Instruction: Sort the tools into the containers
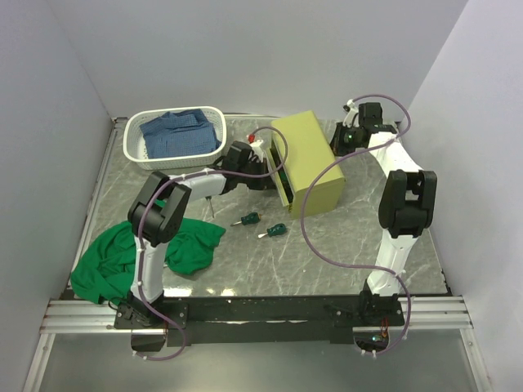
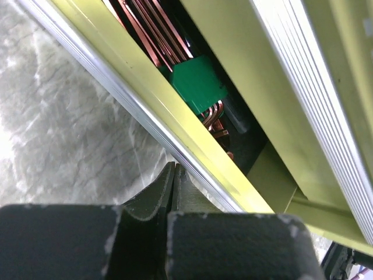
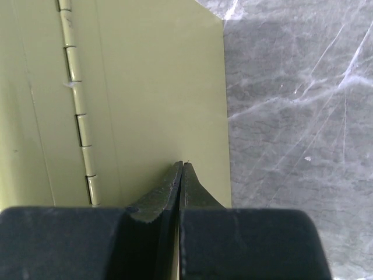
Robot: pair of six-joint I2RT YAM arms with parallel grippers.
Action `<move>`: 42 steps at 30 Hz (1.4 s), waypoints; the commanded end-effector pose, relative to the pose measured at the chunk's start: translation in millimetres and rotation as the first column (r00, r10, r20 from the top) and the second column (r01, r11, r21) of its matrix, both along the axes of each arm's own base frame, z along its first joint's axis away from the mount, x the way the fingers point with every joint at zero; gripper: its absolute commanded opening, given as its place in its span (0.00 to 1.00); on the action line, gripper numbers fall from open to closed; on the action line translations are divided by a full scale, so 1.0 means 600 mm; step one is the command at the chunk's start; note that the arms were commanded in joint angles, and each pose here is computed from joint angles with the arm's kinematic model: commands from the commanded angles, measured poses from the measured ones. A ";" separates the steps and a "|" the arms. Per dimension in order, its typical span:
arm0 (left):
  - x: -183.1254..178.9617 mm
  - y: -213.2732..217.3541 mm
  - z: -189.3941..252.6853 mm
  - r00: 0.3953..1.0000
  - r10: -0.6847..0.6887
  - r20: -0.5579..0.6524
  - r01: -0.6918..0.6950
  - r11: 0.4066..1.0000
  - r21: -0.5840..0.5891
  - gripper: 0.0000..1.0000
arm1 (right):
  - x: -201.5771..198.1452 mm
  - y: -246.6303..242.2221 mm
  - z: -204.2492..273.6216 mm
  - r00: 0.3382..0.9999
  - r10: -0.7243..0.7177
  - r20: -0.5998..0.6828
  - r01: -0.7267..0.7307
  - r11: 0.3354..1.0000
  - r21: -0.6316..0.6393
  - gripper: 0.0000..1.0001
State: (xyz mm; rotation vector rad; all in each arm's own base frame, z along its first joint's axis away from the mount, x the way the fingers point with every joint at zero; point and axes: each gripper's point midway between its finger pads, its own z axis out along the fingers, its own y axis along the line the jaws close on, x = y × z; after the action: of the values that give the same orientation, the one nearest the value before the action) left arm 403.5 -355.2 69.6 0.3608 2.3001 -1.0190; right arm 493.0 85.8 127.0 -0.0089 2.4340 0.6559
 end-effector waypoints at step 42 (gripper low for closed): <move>0.019 0.092 0.217 0.997 0.021 0.070 0.011 0.906 -0.424 0.63 | 0.011 -0.012 0.231 0.902 0.117 0.415 0.047 0.929 -0.366 0.57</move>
State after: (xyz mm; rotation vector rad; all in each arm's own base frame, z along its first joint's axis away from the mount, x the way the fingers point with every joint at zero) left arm 428.4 -288.1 154.7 0.2025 2.0984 -1.1764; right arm 506.2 34.7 186.8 -0.0397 2.2942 0.1258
